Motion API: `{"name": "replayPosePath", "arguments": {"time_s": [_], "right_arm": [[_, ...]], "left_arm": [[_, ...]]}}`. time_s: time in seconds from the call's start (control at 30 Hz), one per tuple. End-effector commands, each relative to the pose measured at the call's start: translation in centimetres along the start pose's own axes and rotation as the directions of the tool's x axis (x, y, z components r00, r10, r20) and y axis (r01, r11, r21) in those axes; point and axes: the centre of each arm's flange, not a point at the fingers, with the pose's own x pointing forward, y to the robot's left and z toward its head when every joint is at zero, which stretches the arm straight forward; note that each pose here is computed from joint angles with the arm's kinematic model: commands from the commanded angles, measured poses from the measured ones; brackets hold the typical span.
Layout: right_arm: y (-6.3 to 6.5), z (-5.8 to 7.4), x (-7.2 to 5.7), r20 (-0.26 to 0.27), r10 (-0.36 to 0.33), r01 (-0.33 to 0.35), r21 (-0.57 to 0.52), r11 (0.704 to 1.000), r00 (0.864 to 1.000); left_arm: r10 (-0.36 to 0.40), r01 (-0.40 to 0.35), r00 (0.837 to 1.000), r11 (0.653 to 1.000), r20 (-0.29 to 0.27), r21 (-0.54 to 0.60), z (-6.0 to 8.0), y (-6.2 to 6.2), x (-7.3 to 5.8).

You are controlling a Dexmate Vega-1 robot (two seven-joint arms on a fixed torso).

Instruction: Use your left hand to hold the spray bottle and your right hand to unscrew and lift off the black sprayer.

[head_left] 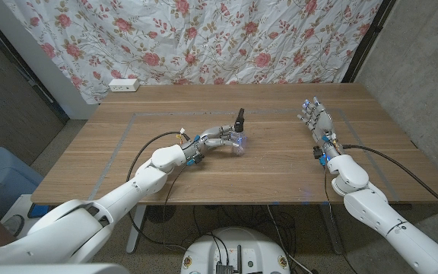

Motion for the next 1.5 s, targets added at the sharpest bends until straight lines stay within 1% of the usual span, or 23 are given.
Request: {"name": "replayPosePath", "arguments": {"time_s": [0.03,0.27,0.57,0.8,0.9,0.93,1.07,1.23,1.37,1.5], "right_arm": [[0.2,0.6,0.3,0.006,0.007,-0.007,-0.012,1.0,1.0],[0.9,1.5,0.5,0.02,0.013,-0.012,-0.034,0.999,1.0],[2.0,2.7,0.6,0.03,0.019,-0.017,-0.073,0.997,0.999],[2.9,3.7,1.2,0.015,0.047,-0.045,-0.126,0.991,0.999],[3.3,4.3,1.5,0.007,0.062,-0.06,-0.171,0.983,0.998],[3.4,4.5,1.5,0.015,0.068,-0.064,-0.177,0.982,0.998],[3.5,5.3,1.9,0.012,0.092,-0.088,-0.223,0.971,0.996],[3.4,6.3,2.5,0.016,0.117,-0.109,-0.263,0.959,0.993],[3.2,7.2,3.0,0.009,0.149,-0.138,-0.322,0.937,0.989],[3.0,7.9,3.6,-0.006,0.173,-0.163,-0.364,0.917,0.985]], "left_arm": [[0.026,-0.026,0.999,1.0,0.021,-0.01,0.5,1.2,0.4],[0.024,-0.024,0.999,1.0,0.029,-0.013,1.1,2.5,0.6],[-0.007,0.007,0.999,1.0,0.032,-0.015,1.7,3.8,0.9],[-0.017,0.018,0.999,1.0,0.03,-0.021,2.2,5.0,1.0],[-0.021,0.021,0.999,1.0,0.028,-0.019,2.5,5.3,1.1],[-0.021,0.022,0.999,1.0,0.028,-0.017,2.6,5.3,1.2],[-0.007,0.008,0.999,1.0,0.032,-0.01,3.1,5.3,1.4],[0.007,-0.007,1.0,1.0,0.029,0.003,3.8,5.0,1.8],[0.01,-0.01,1.0,1.0,0.027,0.002,4.2,4.8,2.2],[0.006,-0.007,1.0,1.0,0.025,0.015,4.6,4.5,2.8]]}}
